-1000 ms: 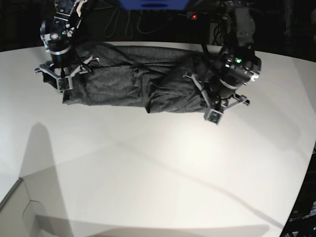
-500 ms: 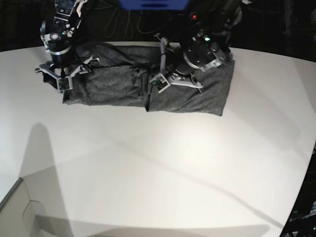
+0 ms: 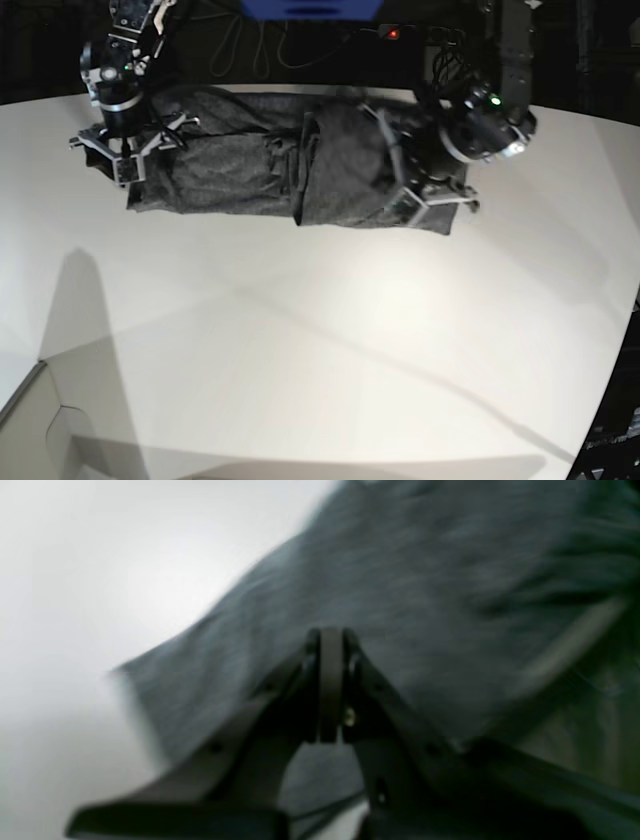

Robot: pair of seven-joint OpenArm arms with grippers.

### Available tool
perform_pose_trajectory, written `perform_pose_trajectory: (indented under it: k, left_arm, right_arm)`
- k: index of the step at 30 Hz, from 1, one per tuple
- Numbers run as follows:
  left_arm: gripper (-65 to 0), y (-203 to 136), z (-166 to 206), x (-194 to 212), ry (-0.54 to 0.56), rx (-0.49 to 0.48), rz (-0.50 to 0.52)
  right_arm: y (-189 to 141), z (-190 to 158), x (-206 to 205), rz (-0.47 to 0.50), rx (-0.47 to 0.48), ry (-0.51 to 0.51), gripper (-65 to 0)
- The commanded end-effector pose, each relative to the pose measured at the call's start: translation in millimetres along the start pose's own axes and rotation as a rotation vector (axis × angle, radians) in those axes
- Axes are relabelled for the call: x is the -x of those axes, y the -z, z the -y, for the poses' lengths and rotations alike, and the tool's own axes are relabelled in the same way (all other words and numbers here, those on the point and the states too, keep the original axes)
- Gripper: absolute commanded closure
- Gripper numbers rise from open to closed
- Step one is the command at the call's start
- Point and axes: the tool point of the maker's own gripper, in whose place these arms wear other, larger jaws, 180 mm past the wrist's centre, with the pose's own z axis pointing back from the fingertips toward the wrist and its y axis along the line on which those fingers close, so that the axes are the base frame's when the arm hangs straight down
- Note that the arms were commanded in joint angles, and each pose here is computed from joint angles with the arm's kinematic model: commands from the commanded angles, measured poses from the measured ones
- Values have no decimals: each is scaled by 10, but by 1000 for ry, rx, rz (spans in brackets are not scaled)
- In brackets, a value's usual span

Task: Layout the t-shirt on the table in an organized manner, then fold the t-shirt properly
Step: 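Lower the held end onto the strip's middle with the left gripper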

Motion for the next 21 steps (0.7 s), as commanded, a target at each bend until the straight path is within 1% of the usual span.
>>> perform_pose_trajectory:
  k: [1,4,12,15,17,18,21]
  left_arm:
    - [-1,-7,-36,-70,-8,-4,28]
    - [-1,63,-106,-26,-20,-7,15]
    - [-1,526,-395,222,-110,19,-96]
    - [-1,605,-456,248,-125,24,-114]
    - [-1,612,-462,243,-126,24,-112]
    - [-1,611,-464,206,-126,24,-94]
    - [-1,604,-467,127,-124,21,-53]
  right_arm:
    - [-20,53,-128,48,15,-3,-425]
    - [-27,62,-132,50,18,-4,-425]
    - [-151,195,-413,115,61,-42,-430]
    - [-241,189,-379,108,60,-55,-431]
    - [-265,164,-352,110,48,-25,-440]
    - [-275,157,-324,103,43,-6,-451]
    - [-263,107,-192,32,15,51,-469]
